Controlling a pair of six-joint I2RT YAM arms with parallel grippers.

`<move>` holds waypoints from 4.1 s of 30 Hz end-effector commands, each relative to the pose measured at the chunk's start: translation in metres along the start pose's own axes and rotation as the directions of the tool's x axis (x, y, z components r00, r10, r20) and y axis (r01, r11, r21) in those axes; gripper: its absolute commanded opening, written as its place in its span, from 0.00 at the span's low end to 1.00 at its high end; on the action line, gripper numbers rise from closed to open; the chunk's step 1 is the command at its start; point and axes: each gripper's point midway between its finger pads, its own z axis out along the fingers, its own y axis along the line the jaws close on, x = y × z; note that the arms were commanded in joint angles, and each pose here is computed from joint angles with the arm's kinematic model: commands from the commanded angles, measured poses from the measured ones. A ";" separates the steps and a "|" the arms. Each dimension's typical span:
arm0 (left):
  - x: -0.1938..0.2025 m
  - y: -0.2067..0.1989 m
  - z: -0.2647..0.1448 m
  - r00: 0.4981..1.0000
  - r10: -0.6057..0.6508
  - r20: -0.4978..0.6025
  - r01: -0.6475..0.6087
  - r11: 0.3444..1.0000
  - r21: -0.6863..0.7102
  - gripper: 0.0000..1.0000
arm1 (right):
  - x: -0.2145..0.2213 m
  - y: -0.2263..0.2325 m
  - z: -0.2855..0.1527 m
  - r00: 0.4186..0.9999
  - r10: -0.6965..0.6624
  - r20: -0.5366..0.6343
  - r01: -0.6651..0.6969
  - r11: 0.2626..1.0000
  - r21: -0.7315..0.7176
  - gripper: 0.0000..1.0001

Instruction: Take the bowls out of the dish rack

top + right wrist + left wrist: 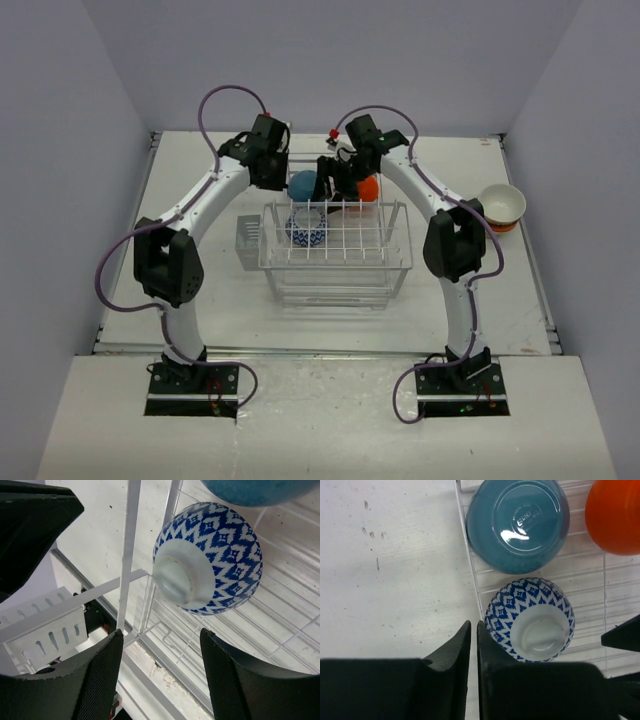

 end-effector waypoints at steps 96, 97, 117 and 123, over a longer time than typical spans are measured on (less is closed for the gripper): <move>0.077 -0.014 0.027 0.970 0.061 -0.237 -0.037 0.994 0.107 0.53 | 0.014 -0.031 -0.001 0.990 0.143 0.014 -0.138 0.971 -0.194 0.83; 0.076 -0.013 0.026 0.970 0.061 -0.236 -0.038 0.994 0.102 0.51 | 0.013 -0.031 -0.001 0.990 0.141 0.012 -0.136 0.972 -0.193 0.83; 0.081 0.002 0.027 0.968 0.040 -0.249 -0.026 0.998 0.060 0.40 | 0.023 -0.047 0.017 0.990 0.139 -0.029 -0.142 0.976 -0.164 0.84; 0.080 0.002 0.026 0.968 0.040 -0.249 -0.025 0.998 0.065 0.34 | 0.025 -0.047 0.023 0.989 0.145 -0.043 -0.150 0.973 -0.178 0.85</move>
